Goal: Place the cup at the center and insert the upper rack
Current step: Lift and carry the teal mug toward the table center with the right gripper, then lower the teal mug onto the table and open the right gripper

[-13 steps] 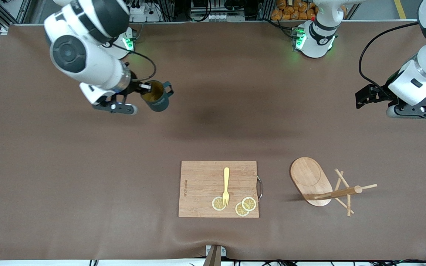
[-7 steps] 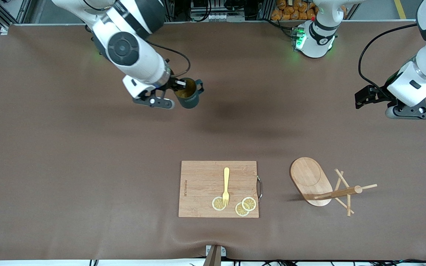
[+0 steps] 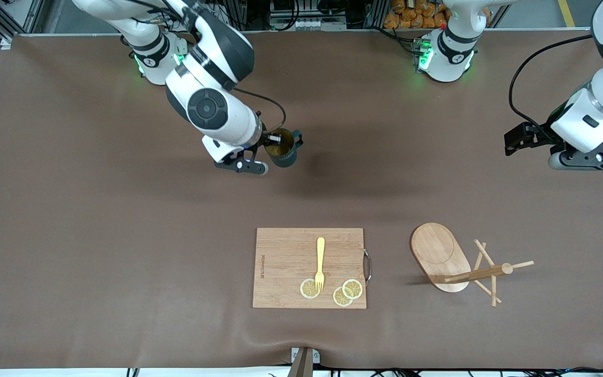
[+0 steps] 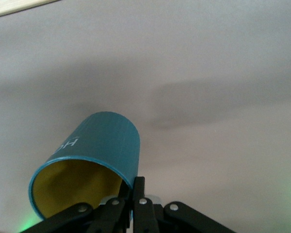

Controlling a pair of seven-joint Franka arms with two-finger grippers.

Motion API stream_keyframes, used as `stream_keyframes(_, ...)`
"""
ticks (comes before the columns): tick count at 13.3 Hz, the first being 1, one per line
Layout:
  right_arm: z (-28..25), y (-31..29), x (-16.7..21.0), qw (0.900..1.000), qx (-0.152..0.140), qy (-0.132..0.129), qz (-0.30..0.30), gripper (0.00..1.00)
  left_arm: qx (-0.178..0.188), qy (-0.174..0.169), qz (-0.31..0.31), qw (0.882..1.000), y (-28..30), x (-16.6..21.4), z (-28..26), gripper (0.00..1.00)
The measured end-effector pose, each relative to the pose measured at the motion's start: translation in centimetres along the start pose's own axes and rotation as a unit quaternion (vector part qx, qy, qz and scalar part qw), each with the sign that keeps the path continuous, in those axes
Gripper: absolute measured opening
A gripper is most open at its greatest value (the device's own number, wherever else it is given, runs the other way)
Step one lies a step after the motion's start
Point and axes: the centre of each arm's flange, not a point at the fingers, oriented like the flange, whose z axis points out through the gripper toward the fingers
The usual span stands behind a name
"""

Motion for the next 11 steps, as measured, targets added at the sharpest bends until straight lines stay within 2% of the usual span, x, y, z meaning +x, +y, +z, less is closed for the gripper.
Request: stream_keyframes(11, 9.8, -3.1, 0.9, 1.000, -0.025, 0.012, -0.006, 0.04, 0.000, -0.008, 0.001, 1.000, 0.1, 0.1, 2.4, 1.00)
